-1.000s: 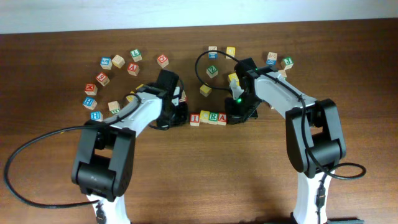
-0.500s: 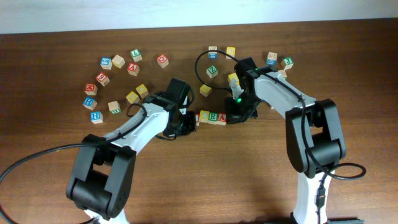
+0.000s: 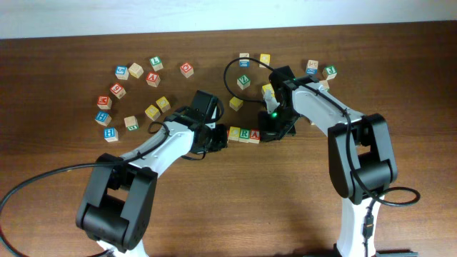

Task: Spell out ICRA

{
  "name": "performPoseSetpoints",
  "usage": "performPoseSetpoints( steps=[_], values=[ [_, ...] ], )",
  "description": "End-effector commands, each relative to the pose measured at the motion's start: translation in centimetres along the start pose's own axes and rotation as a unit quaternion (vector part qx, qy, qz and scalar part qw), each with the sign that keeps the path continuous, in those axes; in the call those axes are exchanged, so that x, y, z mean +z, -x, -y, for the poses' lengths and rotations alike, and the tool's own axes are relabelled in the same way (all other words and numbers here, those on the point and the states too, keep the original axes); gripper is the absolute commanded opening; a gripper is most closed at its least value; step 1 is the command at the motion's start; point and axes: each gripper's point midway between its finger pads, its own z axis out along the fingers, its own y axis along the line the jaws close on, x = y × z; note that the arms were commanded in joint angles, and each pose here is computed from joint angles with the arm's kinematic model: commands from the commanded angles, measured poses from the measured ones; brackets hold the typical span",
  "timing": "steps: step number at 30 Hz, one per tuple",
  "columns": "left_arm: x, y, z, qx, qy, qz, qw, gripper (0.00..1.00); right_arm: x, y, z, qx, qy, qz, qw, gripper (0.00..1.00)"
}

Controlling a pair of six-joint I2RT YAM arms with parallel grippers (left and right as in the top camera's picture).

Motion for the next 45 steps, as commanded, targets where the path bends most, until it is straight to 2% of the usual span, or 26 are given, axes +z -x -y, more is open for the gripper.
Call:
performPoseSetpoints(
  steps=[1, 10, 15, 18, 20, 24, 34, 42, 45],
  values=[
    [0.4, 0.0, 0.1, -0.007, -0.007, -0.002, 1.0, 0.0, 0.5, -0.1, 0.7, 0.001, -0.024, 0.0, 1.0, 0.04],
    [0.1, 1.1, 0.7, 0.0, -0.017, 0.017, 1.0, 0.0, 0.5, -0.1, 0.7, 0.001, -0.024, 0.0, 1.0, 0.04],
    [-4.3, 2.8, 2.5, 0.037, -0.035, 0.06, 0.997, 0.0, 0.5, 0.0, 0.7, 0.0, -0.024, 0.002, 1.0, 0.04],
    [-5.1, 3.9, 1.2, 0.025, -0.014, 0.082, 0.996, 0.0, 0.5, -0.1, 0.7, 0.0, -0.024, 0.001, 1.0, 0.04],
    [-4.4, 4.7, -1.2, 0.011, 0.033, 0.094, 0.995, 0.0, 0.5, 0.0, 0.7, 0.0, -0.024, 0.001, 1.0, 0.04],
    [-1.4, 3.8, -2.4, 0.004, 0.049, 0.06, 0.997, 0.0, 0.5, 0.1, 0.6, -0.001, -0.023, 0.004, 1.0, 0.04],
    [-0.4, 5.3, -1.8, 0.01, 0.031, 0.087, 0.996, 0.0, 0.5, 0.1, 0.6, 0.003, -0.023, 0.005, 1.0, 0.04],
    [1.6, 4.1, -2.0, 0.007, 0.02, 0.053, 0.998, 0.0, 0.5, 0.2, 0.6, 0.003, -0.023, 0.006, 1.0, 0.04],
    [1.7, 4.1, -0.9, 0.01, -0.009, 0.049, 0.999, 0.0, 0.5, 0.7, 0.5, -0.001, -0.02, 0.015, 1.0, 0.04]
  ],
)
